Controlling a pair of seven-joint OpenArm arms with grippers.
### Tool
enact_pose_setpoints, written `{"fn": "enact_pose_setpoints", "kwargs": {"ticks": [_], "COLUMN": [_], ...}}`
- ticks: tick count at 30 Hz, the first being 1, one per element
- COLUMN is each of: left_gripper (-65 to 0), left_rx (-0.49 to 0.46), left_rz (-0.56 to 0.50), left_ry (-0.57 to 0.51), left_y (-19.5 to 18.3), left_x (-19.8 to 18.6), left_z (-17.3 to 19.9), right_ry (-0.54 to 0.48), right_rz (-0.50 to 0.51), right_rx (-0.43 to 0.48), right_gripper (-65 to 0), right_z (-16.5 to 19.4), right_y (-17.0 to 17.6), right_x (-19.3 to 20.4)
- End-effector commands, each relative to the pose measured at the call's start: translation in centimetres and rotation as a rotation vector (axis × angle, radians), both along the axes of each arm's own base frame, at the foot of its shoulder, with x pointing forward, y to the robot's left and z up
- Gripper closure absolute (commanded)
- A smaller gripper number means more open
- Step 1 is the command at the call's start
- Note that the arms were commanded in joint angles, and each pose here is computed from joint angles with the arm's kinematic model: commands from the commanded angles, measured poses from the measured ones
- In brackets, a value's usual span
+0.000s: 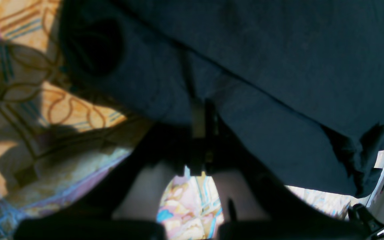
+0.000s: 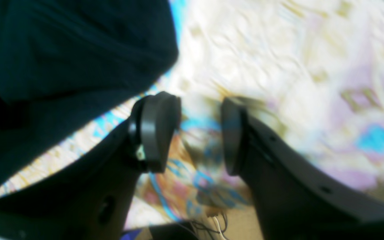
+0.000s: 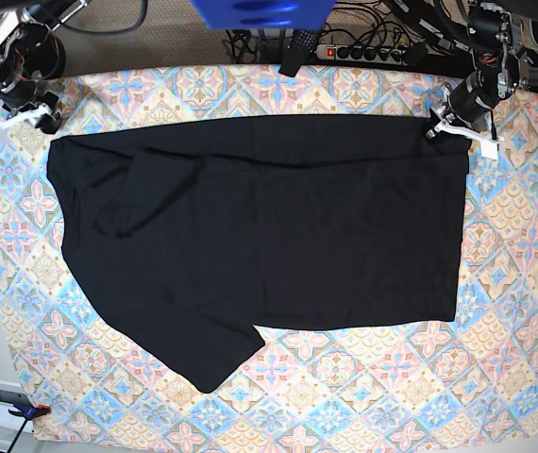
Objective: Fold the T-shirt properly
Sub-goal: 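Drag the held shirt edge with both grippers toward the robot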
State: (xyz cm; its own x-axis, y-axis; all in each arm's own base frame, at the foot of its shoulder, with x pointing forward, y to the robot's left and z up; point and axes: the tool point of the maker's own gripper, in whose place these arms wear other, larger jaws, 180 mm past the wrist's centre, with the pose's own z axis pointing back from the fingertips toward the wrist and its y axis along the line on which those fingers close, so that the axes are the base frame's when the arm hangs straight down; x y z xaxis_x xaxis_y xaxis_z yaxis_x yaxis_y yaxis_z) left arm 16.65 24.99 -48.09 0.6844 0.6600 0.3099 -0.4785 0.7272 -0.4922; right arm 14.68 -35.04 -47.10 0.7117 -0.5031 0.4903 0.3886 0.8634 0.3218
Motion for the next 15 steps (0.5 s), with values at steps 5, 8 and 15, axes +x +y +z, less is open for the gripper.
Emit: {"fn": "enact_pose_setpoints", "kwargs": {"ticks": [5,8,15], "left_gripper": [0.0,0.0,0.0], "left_rx": [0.028,0.028,0.028], "left_rz": [0.0,0.0,0.0], "left_ry": [0.02,0.02,0.02], "left_y": [0.6,0.6,0.6], "left_x": [-0.3,-0.3,-0.3], "left_z": [-0.2,-0.2,-0.2], "right_ry": [-0.022,-0.013,-0.004], "right_rz": [0.002,0.005,0.011], "right_rx": [0.011,0.017,0.049], "right_gripper": [-24.9,-31.2,-36.1], "right_z": [0.1,0.0,-0.5], "right_y": [0.7,0.9,2.1], "right_x": [0.6,0.5,0.8]}}
